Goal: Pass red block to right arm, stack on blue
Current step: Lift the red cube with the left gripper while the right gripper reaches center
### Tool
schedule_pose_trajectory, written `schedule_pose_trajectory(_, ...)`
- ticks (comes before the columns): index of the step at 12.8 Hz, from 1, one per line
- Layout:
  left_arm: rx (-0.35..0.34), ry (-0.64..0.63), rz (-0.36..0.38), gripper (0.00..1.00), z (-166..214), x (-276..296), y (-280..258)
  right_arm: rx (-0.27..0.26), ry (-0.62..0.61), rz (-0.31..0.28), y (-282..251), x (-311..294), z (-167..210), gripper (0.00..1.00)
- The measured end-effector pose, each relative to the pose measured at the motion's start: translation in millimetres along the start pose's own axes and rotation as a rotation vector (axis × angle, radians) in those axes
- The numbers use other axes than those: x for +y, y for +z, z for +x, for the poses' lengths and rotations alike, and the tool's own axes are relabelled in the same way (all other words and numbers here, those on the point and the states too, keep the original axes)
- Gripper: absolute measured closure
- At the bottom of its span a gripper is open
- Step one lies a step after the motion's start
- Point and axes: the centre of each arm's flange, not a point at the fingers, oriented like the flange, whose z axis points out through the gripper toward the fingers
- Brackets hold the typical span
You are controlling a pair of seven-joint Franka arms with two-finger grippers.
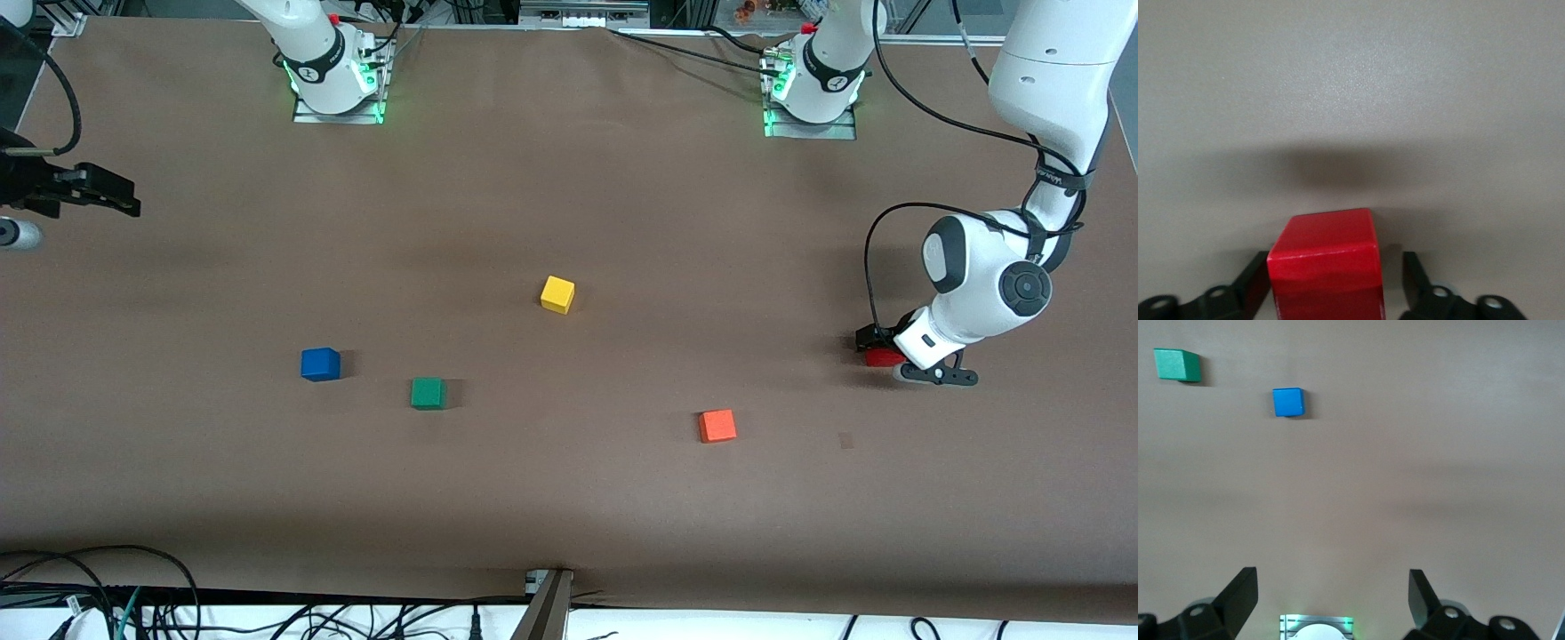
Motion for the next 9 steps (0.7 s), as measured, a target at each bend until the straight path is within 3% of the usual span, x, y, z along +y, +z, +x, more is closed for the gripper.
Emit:
schedule_pose_trajectory(2, 0.001, 0.000, 0.000, 0.40, 0, 0, 0, -0.022, -0.002, 0.010, 13, -2, 9, 0.00)
schedule_pose_trajectory(3, 0.004, 0.000, 0.001, 0.44, 1, 0, -1, -0.029, -0.003, 0.010, 17, -2, 12, 0.00)
schedule_pose_trajectory(6, 0.038, 0.019, 0.006, 0.44, 10, 1, -15, -0.032, -0.009, 0.017, 19, -6, 14, 0.00)
schedule_pose_trajectory(9, 0.110, 0.176, 0.021, 0.44, 27, 11, -53, -0.037, -0.011, 0.046, 22, -9, 16, 0.00)
